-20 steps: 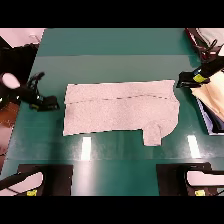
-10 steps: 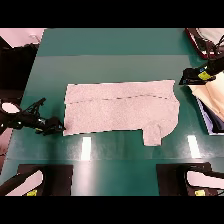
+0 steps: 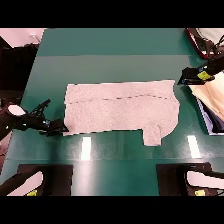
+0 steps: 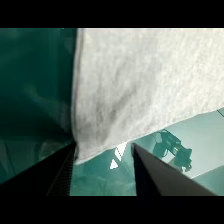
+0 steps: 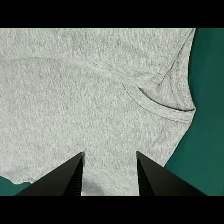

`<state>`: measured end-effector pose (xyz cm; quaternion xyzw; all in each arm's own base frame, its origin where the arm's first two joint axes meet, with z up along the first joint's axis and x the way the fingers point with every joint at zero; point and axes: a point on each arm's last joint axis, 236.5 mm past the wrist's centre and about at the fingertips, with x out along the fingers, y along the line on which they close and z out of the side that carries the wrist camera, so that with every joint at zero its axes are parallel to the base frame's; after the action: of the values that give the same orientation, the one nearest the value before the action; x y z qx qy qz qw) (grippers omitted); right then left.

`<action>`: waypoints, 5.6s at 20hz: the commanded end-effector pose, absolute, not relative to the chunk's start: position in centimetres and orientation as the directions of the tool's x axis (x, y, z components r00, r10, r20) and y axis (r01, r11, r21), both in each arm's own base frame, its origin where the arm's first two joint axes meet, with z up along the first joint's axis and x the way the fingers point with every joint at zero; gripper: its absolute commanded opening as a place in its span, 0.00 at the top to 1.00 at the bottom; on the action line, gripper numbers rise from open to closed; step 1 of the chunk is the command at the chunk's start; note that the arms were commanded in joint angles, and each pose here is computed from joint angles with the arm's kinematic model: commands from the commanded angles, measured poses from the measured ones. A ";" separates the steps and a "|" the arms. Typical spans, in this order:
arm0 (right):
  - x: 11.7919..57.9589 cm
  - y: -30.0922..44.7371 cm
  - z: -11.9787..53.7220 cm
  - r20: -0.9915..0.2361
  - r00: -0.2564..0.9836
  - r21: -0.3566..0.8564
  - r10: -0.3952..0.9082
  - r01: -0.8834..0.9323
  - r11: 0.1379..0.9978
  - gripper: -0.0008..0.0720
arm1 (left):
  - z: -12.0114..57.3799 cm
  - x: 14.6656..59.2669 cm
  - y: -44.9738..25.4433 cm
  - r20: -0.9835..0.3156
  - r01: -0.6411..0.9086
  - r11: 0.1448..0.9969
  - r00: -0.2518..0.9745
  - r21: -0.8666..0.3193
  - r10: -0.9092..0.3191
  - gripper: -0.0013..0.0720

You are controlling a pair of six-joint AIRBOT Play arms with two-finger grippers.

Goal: Fold the shirts.

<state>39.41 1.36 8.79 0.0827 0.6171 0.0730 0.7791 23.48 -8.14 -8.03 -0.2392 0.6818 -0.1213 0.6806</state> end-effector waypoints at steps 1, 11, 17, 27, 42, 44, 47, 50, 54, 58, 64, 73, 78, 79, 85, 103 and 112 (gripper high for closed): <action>38.9 1.4 8.7 -0.954 0.207 0.221 0.218 -0.012 0.975 0.47 | -8.3 24.4 -8.8 -0.881 -0.171 0.865 0.075 -0.472 -0.467 0.40; 29.7 1.4 2.8 -0.972 0.032 0.235 0.234 0.067 0.970 0.47 | -5.8 26.0 -8.4 -0.885 -0.094 0.880 0.089 -0.465 -0.458 0.95; 20.4 2.7 -4.7 -0.896 0.005 0.411 0.443 0.387 0.826 0.45 | -4.5 27.3 -8.4 -0.881 -0.057 0.883 0.120 -0.466 -0.457 0.95; 21.6 4.3 -8.3 -0.885 0.130 0.457 0.448 0.437 0.775 0.46 | -4.5 26.9 -8.5 -0.881 -0.044 0.883 0.106 -0.467 -0.461 0.95; 17.7 1.9 -4.6 -0.938 0.053 0.339 0.343 0.349 0.874 0.96 | -1.5 24.3 -5.3 -0.945 0.076 0.946 0.057 -0.317 -0.321 0.95; 15.9 1.9 -3.3 -0.942 0.044 0.328 0.333 0.340 0.881 0.96 | 0.3 23.2 -5.6 -0.941 0.101 0.942 0.077 -0.320 -0.328 0.95; 15.7 2.7 -1.4 -0.938 0.128 0.347 0.323 0.294 0.891 0.96 | 1.8 21.7 -7.2 -0.918 0.116 0.917 0.061 -0.382 -0.391 0.95; 17.0 3.4 0.1 -0.919 0.244 0.367 0.309 0.244 0.898 0.96 | 1.9 22.5 -7.5 -0.910 0.120 0.912 0.093 -0.392 -0.404 0.95; 20.1 2.4 3.2 -0.890 0.384 0.345 0.247 0.210 0.915 0.96 | 2.1 25.2 -7.0 -0.901 0.115 0.924 0.207 -0.364 -0.381 0.95; 22.9 1.3 3.6 -0.910 0.329 0.329 0.251 0.206 0.922 0.96 | 2.8 28.1 -6.4 -0.874 0.097 0.935 0.333 -0.342 -0.354 0.95; 28.2 0.1 2.3 -0.918 0.303 0.324 0.254 0.206 0.923 0.96 | 4.1 32.7 -5.8 -0.796 0.068 0.935 0.505 -0.349 -0.334 0.95; 36.7 2.6 -0.2 -0.923 0.264 0.315 0.279 0.107 0.943 0.96 | -1.4 37.5 -5.3 -0.805 -0.043 0.913 0.491 -0.405 -0.333 0.95; 38.9 2.0 -1.6 -0.929 0.239 0.320 0.283 0.129 0.939 0.95 | -2.2 39.2 -5.1 -0.801 -0.045 0.913 0.500 -0.404 -0.330 0.86; 39.3 1.9 -1.6 -0.928 0.243 0.319 0.283 0.127 0.939 0.78 | -1.8 39.6 -5.0 -0.794 -0.044 0.914 0.513 -0.403 -0.325 0.49; 38.1 -0.1 0.8 -0.935 0.184 0.322 0.302 0.088 0.943 0.42 | 1.9 39.1 -6.9 -0.795 0.038 0.895 0.444 -0.444 -0.413 0.30; 35.4 -1.0 -7.3 -0.637 0.145 0.769 0.757 0.179 0.613 0.13 | 2.6 35.5 -10.4 -0.776 0.041 0.817 0.289 -0.575 -0.561 0.95; 35.8 2.1 -7.5 -0.629 0.093 0.777 0.771 0.077 0.625 0.81 | 3.0 35.6 -16.1 -0.761 0.181 0.815 0.291 -0.551 -0.580 0.95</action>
<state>35.60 1.31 -8.05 0.3430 0.6272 0.2453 0.6549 35.16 -14.38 2.72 -0.1958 0.5575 -0.2319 0.7727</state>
